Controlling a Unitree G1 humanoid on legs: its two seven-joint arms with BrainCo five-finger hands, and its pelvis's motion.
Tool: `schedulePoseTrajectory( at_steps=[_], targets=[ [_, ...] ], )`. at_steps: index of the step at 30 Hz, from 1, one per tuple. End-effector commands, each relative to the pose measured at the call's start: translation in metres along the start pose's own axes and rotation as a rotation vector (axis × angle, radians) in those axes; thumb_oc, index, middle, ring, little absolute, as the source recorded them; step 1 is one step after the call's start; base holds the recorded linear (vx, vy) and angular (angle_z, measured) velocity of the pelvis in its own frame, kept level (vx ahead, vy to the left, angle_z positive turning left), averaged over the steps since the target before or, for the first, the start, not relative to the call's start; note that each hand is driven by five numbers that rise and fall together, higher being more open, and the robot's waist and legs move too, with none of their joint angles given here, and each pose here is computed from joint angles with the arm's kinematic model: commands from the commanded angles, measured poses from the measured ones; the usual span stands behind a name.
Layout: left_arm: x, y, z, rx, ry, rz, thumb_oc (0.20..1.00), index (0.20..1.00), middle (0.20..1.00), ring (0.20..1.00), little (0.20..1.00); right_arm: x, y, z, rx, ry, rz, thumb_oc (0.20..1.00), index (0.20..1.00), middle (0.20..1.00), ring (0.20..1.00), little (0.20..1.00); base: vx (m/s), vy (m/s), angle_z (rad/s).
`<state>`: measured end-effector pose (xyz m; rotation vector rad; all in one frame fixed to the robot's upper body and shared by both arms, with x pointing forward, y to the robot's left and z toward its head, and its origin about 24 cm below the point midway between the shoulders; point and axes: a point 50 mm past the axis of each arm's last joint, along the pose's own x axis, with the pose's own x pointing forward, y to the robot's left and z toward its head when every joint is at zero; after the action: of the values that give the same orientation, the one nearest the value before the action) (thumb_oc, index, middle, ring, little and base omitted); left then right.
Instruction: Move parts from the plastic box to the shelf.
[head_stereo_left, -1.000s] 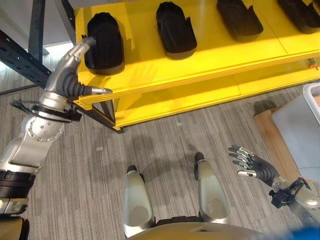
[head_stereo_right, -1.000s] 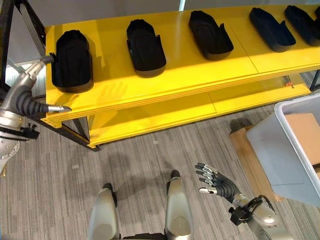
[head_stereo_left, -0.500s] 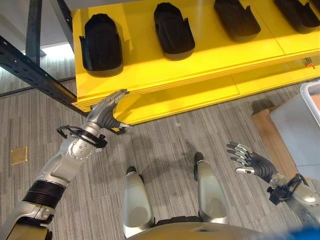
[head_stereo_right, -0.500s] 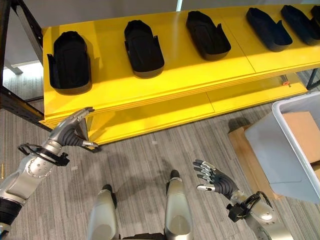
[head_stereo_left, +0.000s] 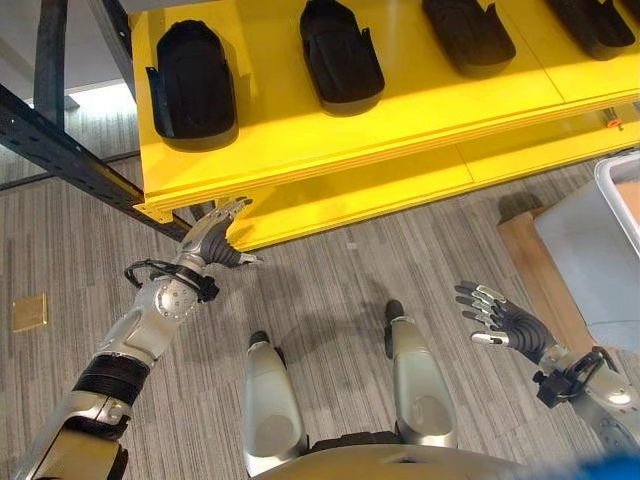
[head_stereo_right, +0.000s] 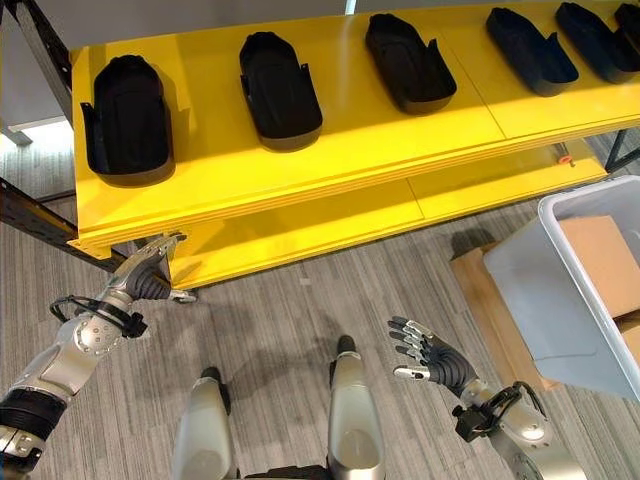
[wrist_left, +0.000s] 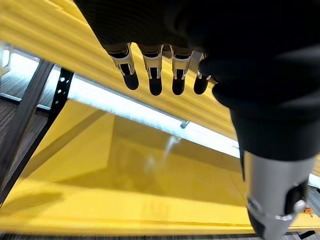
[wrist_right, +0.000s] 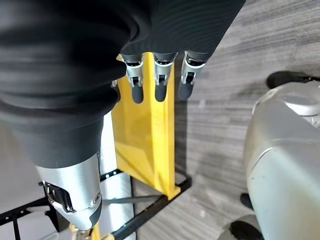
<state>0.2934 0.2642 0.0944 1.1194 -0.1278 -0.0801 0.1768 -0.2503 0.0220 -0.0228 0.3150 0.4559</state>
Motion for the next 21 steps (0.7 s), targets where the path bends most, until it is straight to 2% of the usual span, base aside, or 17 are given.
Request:
schedulePoseTrajectory(
  at_steps=[1, 3, 7, 12, 21],
  targets=[
    [-0.006, 0.011, 0.001, 0.039, -0.036, 0.074, 1.000, 1.000, 1.000, 1.000, 1.000, -0.002, 0.001, 0.004, 0.002, -0.050, 0.001, 1.000, 1.000, 1.000, 1.000, 1.000, 0.00, 0.000, 0.00],
    [-0.007, 0.043, 0.019, 0.126, -0.140, 0.151, 1.000, 1.000, 1.000, 1.000, 1.000, -0.003, -0.002, 0.004, -0.008, -0.049, -0.014, 1.000, 1.000, 1.000, 1.000, 1.000, 0.00, 0.000, 0.00],
    [-0.011, 0.058, 0.026, 0.167, -0.186, 0.189, 1.000, 1.000, 1.000, 1.000, 1.000, -0.003, -0.002, 0.005, -0.012, -0.050, -0.010, 1.000, 1.000, 1.000, 1.000, 1.000, 0.01, 0.004, -0.03],
    [-0.010, 0.067, 0.028, 0.195, -0.194, 0.212, 1.000, 1.000, 1.000, 1.000, 1.000, -0.003, -0.001, 0.004, -0.014, -0.045, -0.002, 1.000, 1.000, 1.000, 1.000, 1.000, 0.00, 0.000, 0.00],
    [-0.001, 0.057, 0.015, 0.178, -0.121, 0.186, 1.000, 1.000, 1.000, 1.000, 1.000, -0.002, 0.000, 0.002, -0.011, -0.032, 0.001, 1.000, 1.000, 1.000, 1.000, 1.000, 0.00, 0.000, 0.00]
  ],
)
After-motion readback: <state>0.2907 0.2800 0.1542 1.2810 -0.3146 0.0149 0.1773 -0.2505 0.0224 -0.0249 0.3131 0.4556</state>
